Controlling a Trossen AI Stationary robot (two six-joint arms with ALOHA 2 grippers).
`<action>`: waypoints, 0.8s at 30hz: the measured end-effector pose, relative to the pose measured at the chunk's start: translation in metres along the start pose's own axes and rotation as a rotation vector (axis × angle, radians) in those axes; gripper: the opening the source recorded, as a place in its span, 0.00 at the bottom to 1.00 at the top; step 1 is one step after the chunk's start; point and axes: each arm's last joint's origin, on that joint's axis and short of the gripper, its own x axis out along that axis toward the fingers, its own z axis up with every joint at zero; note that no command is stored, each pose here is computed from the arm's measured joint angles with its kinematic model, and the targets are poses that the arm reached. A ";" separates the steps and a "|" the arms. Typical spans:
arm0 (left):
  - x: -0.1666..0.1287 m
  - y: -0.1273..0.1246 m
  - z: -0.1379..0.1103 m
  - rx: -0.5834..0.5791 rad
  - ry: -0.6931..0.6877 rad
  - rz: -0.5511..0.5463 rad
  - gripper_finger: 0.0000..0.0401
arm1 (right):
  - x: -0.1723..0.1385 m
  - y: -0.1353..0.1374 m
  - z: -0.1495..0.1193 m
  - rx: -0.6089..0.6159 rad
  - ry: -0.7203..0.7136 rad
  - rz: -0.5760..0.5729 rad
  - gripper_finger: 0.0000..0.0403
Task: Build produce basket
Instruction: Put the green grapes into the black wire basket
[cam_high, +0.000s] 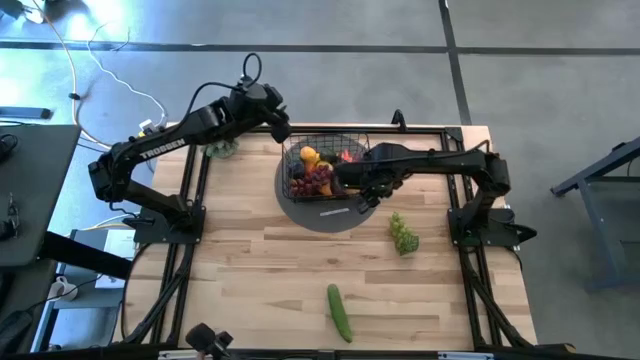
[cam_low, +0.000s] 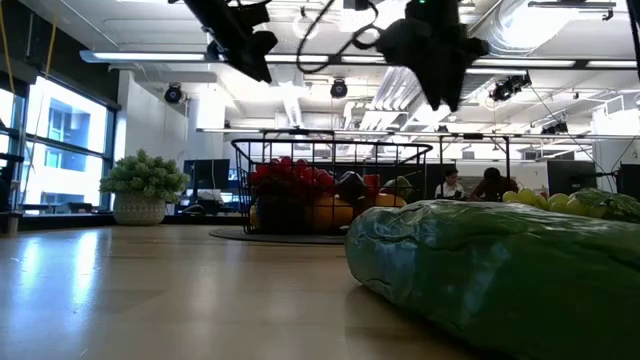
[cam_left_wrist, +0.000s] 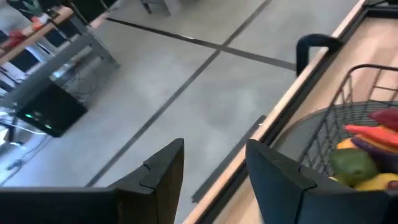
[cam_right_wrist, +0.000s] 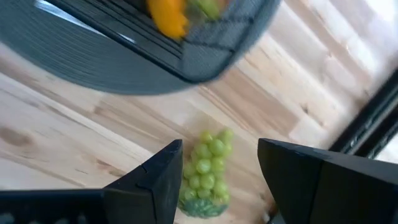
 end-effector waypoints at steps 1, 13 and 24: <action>-0.001 0.001 0.001 0.008 -0.002 0.006 0.40 | 0.001 -0.004 -0.004 0.018 0.008 -0.004 0.47; -0.001 -0.001 0.003 -0.017 -0.019 -0.054 0.40 | 0.021 -0.036 -0.055 0.141 0.082 0.137 0.47; -0.002 -0.003 0.003 -0.137 -0.027 -0.129 0.40 | 0.045 -0.039 -0.085 0.145 0.073 0.210 0.50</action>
